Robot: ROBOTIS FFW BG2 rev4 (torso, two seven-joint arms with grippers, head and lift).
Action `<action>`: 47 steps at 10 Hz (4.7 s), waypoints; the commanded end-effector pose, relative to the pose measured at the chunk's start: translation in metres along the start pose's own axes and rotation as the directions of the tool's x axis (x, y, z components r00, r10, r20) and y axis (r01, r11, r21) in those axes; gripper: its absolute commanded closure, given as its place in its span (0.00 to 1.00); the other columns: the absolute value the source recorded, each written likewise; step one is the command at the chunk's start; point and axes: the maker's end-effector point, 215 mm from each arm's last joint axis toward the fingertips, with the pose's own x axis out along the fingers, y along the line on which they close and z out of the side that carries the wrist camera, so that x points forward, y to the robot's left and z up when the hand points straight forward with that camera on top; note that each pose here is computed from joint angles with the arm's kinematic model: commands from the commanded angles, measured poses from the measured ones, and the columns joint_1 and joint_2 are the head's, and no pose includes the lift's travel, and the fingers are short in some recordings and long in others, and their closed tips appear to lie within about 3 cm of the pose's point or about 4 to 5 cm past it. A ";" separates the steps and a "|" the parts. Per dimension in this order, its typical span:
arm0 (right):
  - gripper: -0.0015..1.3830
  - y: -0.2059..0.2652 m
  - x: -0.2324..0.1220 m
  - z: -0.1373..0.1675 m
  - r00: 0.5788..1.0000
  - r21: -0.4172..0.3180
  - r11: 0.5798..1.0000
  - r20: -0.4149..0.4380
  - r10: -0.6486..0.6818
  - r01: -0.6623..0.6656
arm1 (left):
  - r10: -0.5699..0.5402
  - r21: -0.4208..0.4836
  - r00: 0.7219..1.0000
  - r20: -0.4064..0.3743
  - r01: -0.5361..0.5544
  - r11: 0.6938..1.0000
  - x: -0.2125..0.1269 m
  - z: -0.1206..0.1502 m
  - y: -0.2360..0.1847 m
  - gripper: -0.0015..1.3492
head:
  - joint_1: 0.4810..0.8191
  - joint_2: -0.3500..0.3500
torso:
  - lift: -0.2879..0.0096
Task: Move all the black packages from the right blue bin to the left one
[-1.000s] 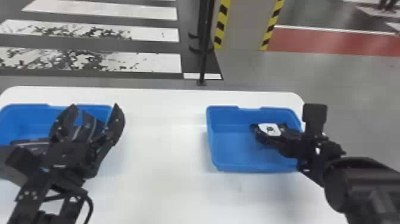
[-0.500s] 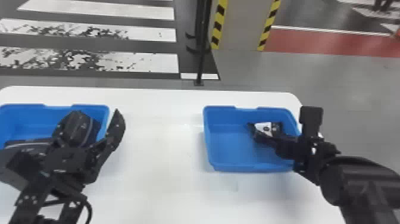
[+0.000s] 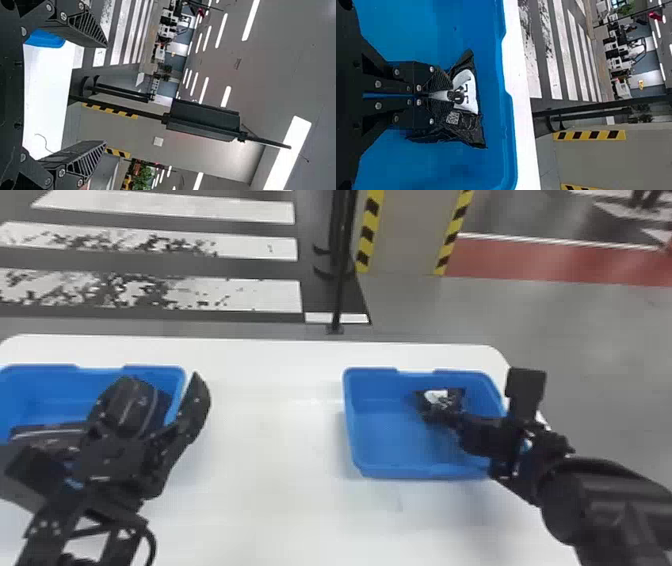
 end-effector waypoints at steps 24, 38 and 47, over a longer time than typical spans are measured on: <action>0.88 0.392 -0.130 0.038 0.514 0.082 0.507 0.162 0.843 -0.858 | -0.150 -0.178 0.986 0.073 0.161 0.971 0.000 0.019 -0.092 0.23 | 0.63 0.77 | 0.36; 0.11 0.344 -0.112 0.048 0.544 0.176 0.515 0.277 0.792 -0.839 | 0.230 0.314 0.964 0.131 -0.261 0.913 0.008 -0.008 0.124 0.66 | 0.63 0.97 | 0.36; 0.11 0.139 -0.119 0.042 0.884 -0.181 0.946 0.342 0.318 -0.270 | 0.138 0.247 0.984 0.111 -0.162 0.955 -0.044 0.042 0.020 0.15 | 0.63 0.59 | 0.36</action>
